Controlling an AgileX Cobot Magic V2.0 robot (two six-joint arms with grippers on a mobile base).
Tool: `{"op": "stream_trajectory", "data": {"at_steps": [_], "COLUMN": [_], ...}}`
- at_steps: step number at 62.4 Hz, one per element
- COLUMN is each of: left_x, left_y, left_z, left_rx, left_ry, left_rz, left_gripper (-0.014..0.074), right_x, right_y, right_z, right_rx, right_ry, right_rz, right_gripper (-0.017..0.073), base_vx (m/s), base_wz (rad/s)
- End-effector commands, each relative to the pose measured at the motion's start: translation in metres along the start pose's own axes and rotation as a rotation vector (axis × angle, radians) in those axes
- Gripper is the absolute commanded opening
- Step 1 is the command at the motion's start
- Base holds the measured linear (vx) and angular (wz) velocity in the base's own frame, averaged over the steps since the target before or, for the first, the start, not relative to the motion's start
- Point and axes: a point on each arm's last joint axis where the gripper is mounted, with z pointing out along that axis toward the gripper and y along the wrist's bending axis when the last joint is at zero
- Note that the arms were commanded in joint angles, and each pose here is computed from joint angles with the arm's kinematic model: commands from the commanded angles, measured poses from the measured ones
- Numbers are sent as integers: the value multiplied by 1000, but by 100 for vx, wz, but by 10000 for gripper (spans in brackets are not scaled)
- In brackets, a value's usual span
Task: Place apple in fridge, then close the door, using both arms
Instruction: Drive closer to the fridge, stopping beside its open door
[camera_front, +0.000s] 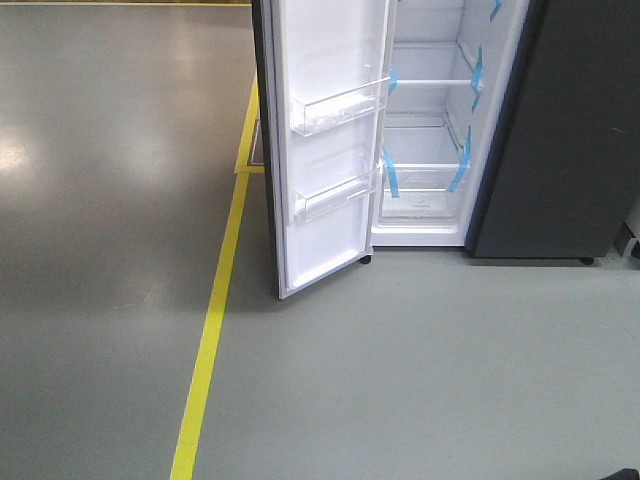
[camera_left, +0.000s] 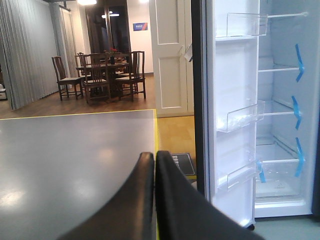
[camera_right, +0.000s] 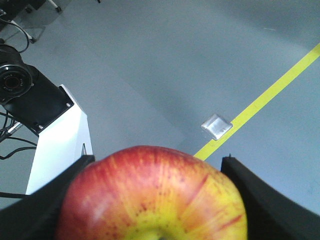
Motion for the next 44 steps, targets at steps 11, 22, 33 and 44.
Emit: {"op": "stream_trajectory", "data": {"at_steps": [11, 22, 33, 44], "left_x": [-1, -1, -1, -1], "left_y": [0, 0, 0, 0], "left_z": [-1, -1, -1, -1], "left_rx": [-5, -5, -5, -5], "left_ry": [-70, -70, -70, -70], "left_rz": [-13, -13, -13, -13], "left_gripper": [-6, -6, -6, -6], "right_x": [-11, -11, -11, -11], "right_y": [3, 3, 3, 3], "right_z": [-4, -4, -4, -4], "right_rx": [-7, -7, -7, -7], "right_ry": [-75, -75, -75, -75], "right_rz": [6, 6, 6, 6], "right_gripper": [361, 361, 361, 361], "base_vx": [16, 15, 15, 14], "base_wz": [0, 0, -1, -1]}}
